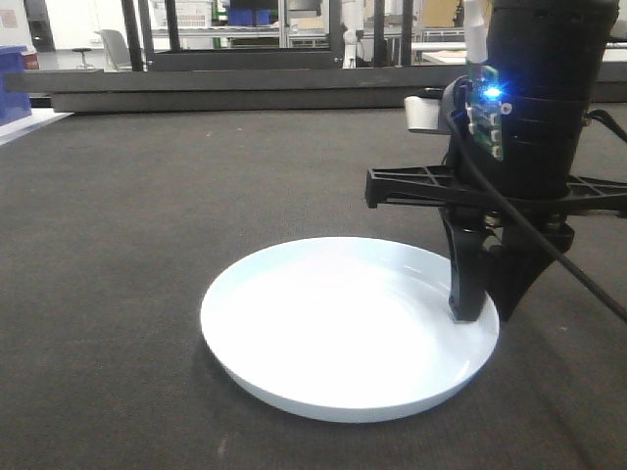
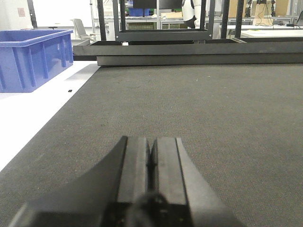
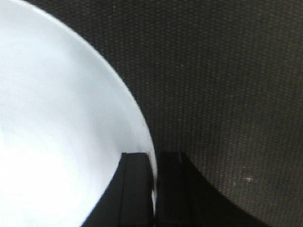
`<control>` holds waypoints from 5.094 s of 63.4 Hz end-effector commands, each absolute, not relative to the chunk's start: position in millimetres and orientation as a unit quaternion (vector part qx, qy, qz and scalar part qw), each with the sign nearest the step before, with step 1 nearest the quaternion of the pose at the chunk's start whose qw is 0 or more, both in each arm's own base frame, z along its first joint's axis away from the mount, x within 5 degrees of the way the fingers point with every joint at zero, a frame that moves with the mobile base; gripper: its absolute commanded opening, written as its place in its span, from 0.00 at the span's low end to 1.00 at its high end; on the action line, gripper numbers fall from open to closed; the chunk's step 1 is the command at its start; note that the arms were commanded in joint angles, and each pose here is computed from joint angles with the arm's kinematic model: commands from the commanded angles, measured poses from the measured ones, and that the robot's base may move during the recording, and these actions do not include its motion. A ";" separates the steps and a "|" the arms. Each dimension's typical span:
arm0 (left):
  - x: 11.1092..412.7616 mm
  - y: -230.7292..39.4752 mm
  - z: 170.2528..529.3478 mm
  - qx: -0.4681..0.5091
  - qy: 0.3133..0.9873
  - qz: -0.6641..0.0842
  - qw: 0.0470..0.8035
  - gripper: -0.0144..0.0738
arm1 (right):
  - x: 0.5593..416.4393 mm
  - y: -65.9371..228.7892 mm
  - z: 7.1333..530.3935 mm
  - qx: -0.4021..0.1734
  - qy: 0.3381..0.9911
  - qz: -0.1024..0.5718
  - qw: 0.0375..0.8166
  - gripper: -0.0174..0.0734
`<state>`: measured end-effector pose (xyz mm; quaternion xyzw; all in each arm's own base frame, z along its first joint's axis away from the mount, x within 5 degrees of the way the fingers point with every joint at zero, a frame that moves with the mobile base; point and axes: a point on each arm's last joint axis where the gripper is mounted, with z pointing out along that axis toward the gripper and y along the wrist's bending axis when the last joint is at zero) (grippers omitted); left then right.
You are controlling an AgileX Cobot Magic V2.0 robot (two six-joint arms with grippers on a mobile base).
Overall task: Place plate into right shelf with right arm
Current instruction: 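Lower the right gripper onto the rim of the white plate, then close the right gripper on the plate rim and lift it upright, then drive away from the table holding the plate in the right gripper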
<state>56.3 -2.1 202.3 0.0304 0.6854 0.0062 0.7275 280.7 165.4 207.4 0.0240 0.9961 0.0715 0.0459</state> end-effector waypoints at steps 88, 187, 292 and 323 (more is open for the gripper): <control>55.6 -0.9 207.1 0.022 0.655 0.008 0.755 0.11 | 50.8 1.8 307.0 -0.001 0.678 0.033 0.735 0.25; 55.6 -0.9 207.1 0.022 0.655 0.008 0.755 0.11 | 40.6 1.1 308.8 0.000 0.662 0.033 0.749 0.25; 55.6 -0.9 207.1 0.022 0.655 0.008 0.755 0.11 | 40.6 1.1 308.8 0.000 0.662 0.033 0.749 0.25; 55.6 -0.9 207.1 0.022 0.655 0.008 0.755 0.11 | 40.6 1.1 308.8 0.000 0.662 0.033 0.749 0.25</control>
